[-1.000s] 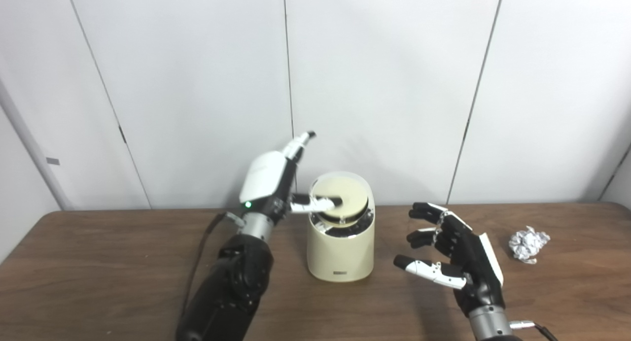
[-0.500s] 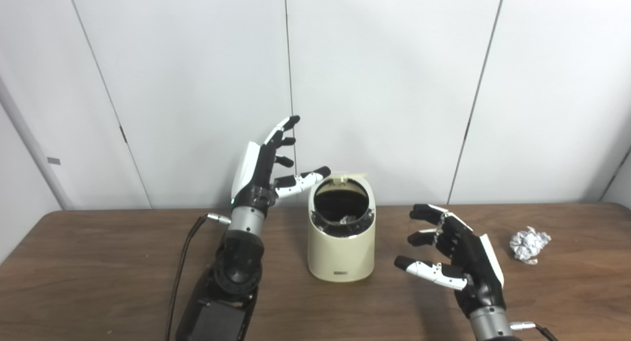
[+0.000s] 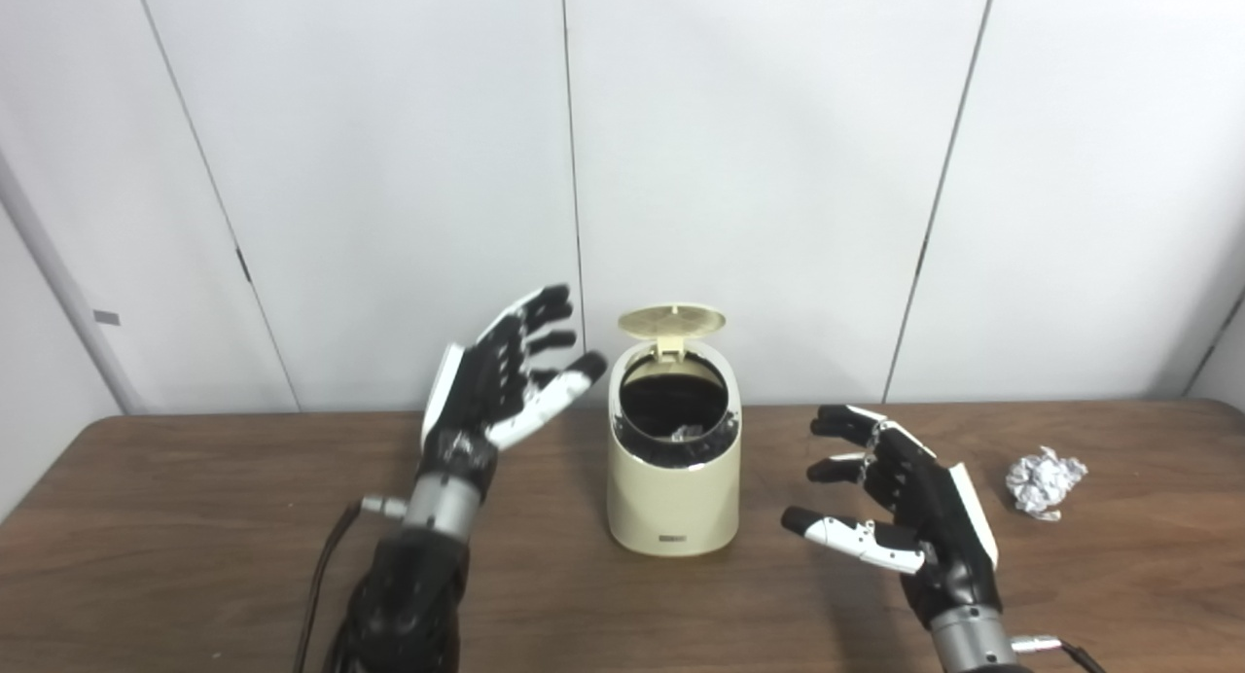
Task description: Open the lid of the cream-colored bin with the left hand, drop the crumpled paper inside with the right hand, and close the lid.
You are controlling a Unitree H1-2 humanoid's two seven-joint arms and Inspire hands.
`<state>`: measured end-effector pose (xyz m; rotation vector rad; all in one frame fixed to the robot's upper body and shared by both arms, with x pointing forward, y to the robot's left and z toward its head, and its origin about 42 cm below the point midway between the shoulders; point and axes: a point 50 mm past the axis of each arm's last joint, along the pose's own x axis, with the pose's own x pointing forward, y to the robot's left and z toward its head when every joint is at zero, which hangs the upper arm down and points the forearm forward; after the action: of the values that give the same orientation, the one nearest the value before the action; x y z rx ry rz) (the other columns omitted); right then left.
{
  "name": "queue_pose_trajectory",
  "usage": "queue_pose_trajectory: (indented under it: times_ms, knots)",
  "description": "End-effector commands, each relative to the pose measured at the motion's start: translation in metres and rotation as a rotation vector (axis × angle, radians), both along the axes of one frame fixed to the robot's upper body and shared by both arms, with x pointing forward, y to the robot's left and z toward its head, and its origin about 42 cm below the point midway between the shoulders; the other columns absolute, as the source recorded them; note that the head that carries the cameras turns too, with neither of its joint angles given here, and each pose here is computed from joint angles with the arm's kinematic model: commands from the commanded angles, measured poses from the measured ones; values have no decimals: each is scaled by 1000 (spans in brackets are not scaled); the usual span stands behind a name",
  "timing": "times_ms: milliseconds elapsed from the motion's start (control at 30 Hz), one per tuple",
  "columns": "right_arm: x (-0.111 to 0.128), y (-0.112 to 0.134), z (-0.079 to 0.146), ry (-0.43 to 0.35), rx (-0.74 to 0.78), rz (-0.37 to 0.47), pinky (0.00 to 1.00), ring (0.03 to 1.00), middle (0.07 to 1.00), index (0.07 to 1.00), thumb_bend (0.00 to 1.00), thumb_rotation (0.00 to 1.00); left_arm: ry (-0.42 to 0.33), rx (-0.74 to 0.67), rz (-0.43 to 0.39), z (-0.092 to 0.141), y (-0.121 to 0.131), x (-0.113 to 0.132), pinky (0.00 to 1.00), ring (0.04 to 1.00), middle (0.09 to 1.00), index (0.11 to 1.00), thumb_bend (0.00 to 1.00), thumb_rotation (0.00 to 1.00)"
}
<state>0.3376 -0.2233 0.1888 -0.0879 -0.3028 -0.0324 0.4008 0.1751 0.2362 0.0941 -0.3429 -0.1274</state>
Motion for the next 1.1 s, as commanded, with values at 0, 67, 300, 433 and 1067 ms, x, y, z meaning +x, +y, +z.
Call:
queue_pose_trajectory:
  times_ms: [0,67,300,433,1067]
  knots:
    - [3,1,14,-62,2,14,588,540,710,685,727,20,-111,-33,-12,18,0,-4,632,791,847,889,837,502]
    - [3,0,14,-61,6,17,576,541,713,686,728,15,-108,-43,-13,7,4,-9,665,813,862,898,843,527]
    - [2,-1,14,-56,3,21,594,542,715,686,731,13,-74,-75,6,-24,15,-21,790,877,893,907,860,519]
    - [2,-3,13,-53,-2,21,586,539,713,685,734,10,-45,-85,9,-38,17,-24,821,900,905,913,859,503]
    - [9,-18,16,-63,-60,29,577,538,718,704,739,64,40,-59,-18,-74,13,-23,777,847,877,932,724,265]
